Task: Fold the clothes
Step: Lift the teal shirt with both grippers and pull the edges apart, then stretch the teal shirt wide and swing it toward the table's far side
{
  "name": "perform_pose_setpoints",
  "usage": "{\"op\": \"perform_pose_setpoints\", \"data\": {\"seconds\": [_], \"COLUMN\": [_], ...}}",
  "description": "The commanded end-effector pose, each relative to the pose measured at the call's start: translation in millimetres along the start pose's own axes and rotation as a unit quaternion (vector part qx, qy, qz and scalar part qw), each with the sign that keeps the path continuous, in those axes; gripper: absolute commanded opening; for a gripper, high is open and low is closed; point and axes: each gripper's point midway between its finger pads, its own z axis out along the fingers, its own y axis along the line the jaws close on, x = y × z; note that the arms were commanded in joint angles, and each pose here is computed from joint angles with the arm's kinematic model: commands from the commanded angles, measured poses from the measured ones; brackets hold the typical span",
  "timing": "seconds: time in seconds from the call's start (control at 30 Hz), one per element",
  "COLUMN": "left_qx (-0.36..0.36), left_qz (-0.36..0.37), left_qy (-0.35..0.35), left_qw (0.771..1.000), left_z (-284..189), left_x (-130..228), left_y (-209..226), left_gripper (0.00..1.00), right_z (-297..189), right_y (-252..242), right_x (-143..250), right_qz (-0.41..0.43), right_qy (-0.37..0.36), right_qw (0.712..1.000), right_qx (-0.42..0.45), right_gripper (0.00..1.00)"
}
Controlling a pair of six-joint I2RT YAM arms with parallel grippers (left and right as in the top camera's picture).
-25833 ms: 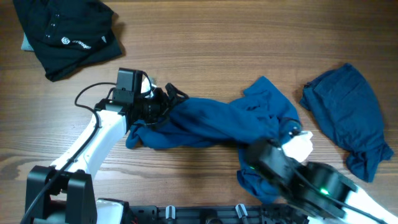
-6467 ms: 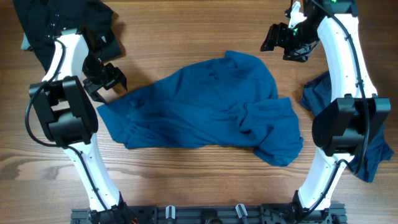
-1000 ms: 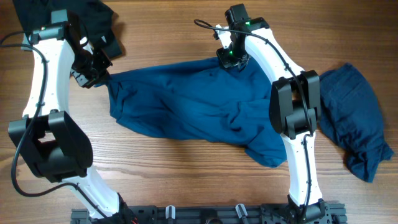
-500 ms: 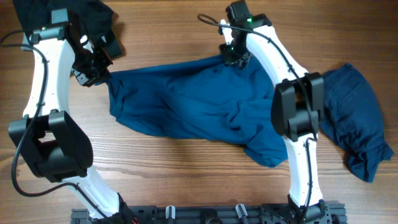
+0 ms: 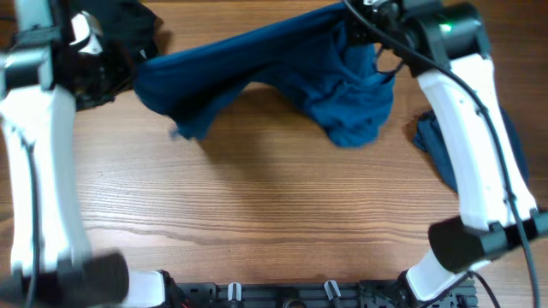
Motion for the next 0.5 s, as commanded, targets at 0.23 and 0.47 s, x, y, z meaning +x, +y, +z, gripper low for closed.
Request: {"op": "perform_pose_setpoints", "data": {"seconds": [0.23, 0.47], "left_qx": [0.09, 0.098], "left_qz": [0.065, 0.073], "left_qy": [-0.23, -0.29], "left_qw": [0.967, 0.949], "left_z": [-181, -228], "left_x": [24, 49], "left_y": [-38, -34], "left_gripper": [0.04, 0.04], "right_z": [-111, -168], "right_y": [-20, -26], "right_x": [-10, -9], "right_qz": [0.055, 0.085], "right_qy": [-0.078, -0.126], "right_qw": [0.995, 0.988], "right_qx": [0.015, 0.007], "right_gripper": [0.04, 0.04]}}
